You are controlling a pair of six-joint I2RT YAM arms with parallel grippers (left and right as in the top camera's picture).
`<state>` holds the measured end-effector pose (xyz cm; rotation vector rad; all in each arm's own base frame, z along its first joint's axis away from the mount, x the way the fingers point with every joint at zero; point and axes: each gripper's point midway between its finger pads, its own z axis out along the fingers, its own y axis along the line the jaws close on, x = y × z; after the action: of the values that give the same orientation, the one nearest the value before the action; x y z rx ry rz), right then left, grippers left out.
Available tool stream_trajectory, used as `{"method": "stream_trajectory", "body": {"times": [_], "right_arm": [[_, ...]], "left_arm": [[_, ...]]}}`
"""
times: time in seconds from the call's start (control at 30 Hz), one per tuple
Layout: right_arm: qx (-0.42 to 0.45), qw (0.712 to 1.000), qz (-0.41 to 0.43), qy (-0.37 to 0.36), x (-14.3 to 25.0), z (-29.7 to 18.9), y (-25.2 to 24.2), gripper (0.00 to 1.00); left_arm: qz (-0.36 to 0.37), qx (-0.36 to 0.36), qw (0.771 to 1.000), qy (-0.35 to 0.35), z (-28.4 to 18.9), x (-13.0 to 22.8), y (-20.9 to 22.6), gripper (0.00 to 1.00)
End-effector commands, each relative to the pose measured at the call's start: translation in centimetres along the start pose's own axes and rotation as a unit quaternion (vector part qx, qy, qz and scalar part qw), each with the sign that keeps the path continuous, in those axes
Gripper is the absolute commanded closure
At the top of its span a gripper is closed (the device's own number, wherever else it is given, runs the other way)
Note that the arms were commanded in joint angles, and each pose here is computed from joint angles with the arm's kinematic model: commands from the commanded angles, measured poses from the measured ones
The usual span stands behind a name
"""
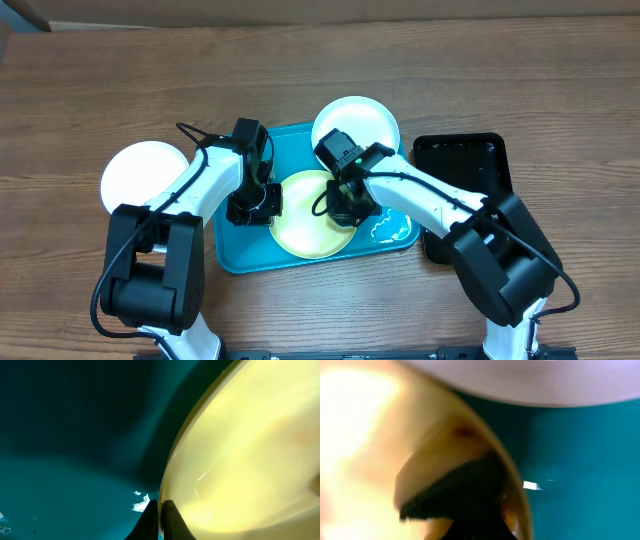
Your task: Clean dirty plates on tray and stack at the side
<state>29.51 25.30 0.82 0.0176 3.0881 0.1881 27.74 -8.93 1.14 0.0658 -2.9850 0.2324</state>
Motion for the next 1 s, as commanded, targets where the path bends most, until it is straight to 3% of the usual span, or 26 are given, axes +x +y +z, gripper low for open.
{"method": "stream_trajectory", "body": {"times": [0.0, 0.37, 0.67, 0.97], "right_arm": [[0.062, 0.996, 0.045, -0.035, -1.4, -0.2, -3.6, 0.96], [-0.002, 0.990, 0.049, -0.130, -2.9, -9.6, -2.8, 0.96], [0.063, 0.979, 0.129, -0.146, -4.1, -13.4, -11.7, 0.96], [0.074, 0.980, 0.158, -0.090, -3.9, -12.6, -19.9, 0.96]], "left_arm": [[-0.003, -0.024, 1.000, 0.002, 0.0, 0.7, 1.0, 0.96], [-0.005, -0.027, 0.999, -0.024, -0.9, -0.4, 0.9, 0.96], [-0.004, -0.069, 0.988, -0.141, -7.2, -3.1, 1.5, 0.96], [-0.024, -0.179, 0.940, -0.288, -15.6, -4.3, 3.8, 0.96]]}}
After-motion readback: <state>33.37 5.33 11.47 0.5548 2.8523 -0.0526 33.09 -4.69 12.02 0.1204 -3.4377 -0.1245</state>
